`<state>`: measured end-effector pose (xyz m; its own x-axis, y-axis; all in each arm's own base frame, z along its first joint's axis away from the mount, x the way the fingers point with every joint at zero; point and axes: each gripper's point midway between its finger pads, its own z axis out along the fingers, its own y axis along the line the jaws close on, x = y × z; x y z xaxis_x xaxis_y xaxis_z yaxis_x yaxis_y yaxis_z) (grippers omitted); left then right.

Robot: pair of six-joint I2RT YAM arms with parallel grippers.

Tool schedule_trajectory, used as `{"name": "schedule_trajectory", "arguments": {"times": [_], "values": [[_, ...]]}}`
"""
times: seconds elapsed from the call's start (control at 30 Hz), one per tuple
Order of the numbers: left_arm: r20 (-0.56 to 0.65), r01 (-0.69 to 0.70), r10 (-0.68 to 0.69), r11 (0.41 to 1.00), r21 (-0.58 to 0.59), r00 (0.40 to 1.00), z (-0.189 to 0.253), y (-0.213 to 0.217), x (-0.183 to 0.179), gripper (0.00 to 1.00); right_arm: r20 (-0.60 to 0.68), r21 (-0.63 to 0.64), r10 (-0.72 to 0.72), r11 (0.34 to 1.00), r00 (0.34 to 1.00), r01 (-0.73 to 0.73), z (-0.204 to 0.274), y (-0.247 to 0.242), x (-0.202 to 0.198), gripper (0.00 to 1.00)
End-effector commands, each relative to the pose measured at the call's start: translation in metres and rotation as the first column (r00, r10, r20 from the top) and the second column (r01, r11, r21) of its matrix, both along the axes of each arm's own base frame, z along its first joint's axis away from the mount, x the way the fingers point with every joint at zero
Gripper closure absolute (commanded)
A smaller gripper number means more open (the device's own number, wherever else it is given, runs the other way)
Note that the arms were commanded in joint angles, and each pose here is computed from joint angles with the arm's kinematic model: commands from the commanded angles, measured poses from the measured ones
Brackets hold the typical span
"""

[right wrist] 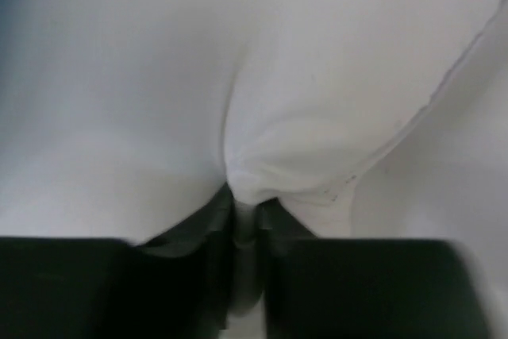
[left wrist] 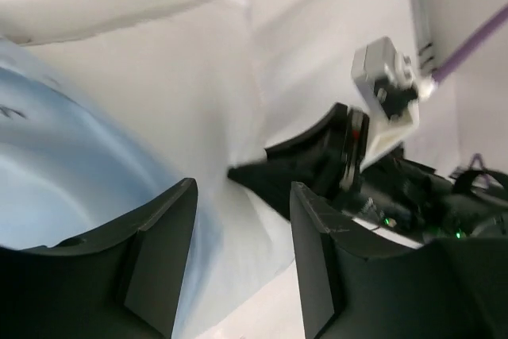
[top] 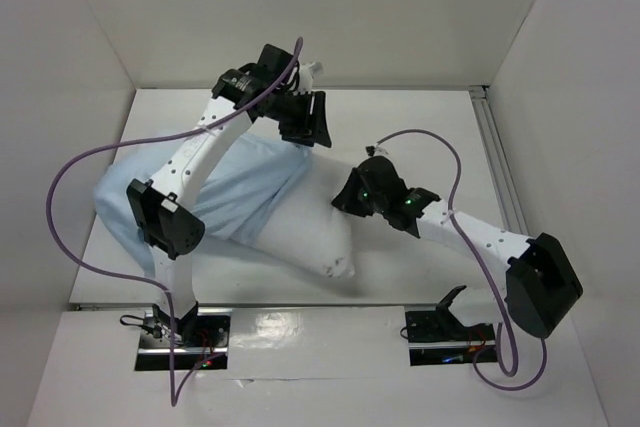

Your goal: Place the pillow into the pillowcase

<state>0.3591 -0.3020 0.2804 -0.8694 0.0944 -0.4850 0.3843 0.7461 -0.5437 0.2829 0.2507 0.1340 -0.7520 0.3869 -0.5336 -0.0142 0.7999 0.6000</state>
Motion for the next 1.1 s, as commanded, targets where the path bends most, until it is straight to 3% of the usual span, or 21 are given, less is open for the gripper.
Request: {"name": "schedule_trajectory", "arguments": {"times": [0.0,0.13,0.2,0.33,0.53,0.77,0.9,0.93,1.0,1.03,1.07], "values": [[0.108,-0.081,0.075,0.996,0.048,0.991,0.01,0.02,0.011,0.37,-0.158,-0.184,0.155,0.966,0.975,-0.183,-0.03,-0.006,-0.048,0.72],[0.153,-0.199,0.172,0.963,0.183,0.973,0.0,0.046,0.035,0.36,-0.193,-0.272,0.138,0.944,0.972,-0.188,-0.037,-0.029,-0.049,0.26],[0.146,-0.239,0.208,0.942,0.237,0.967,-0.014,0.057,0.044,0.36,-0.182,-0.264,0.108,0.952,0.977,-0.154,-0.028,-0.038,-0.038,0.18],[0.225,-0.353,0.284,0.853,0.385,0.932,-0.033,0.08,0.061,0.36,-0.188,-0.168,0.081,0.979,0.979,-0.113,-0.013,-0.049,-0.023,0.15],[0.162,-0.309,0.265,0.857,0.413,0.951,-0.063,0.07,0.067,0.35,-0.163,0.003,0.074,0.997,0.984,-0.075,0.002,-0.055,0.001,0.12],[0.095,-0.251,0.233,0.87,0.424,0.968,-0.092,0.055,0.069,0.41,-0.21,-0.02,0.077,0.996,0.975,-0.084,-0.015,-0.062,0.007,0.11],[0.06,-0.233,0.229,0.878,0.418,0.972,-0.095,0.052,0.063,0.55,-0.221,-0.002,0.117,0.993,0.968,-0.12,-0.018,-0.058,0.011,0.1],[0.051,-0.223,0.222,0.885,0.409,0.974,-0.095,0.05,0.061,0.68,-0.204,0.019,0.135,0.991,0.97,-0.134,-0.014,-0.053,0.013,0.08],[0.051,-0.214,0.21,0.901,0.378,0.976,-0.086,0.045,0.059,0.84,-0.191,0.083,0.184,0.982,0.964,-0.171,-0.015,-0.041,0.016,0.06],[0.059,-0.213,0.206,0.908,0.362,0.977,-0.078,0.043,0.06,0.98,-0.206,0.112,0.19,0.979,0.96,-0.17,-0.017,-0.033,0.013,0.06],[0.061,-0.21,0.202,0.914,0.348,0.978,-0.074,0.04,0.06,1.0,-0.18,0.149,0.225,0.969,0.958,-0.199,-0.014,-0.022,0.013,0.06]]}}
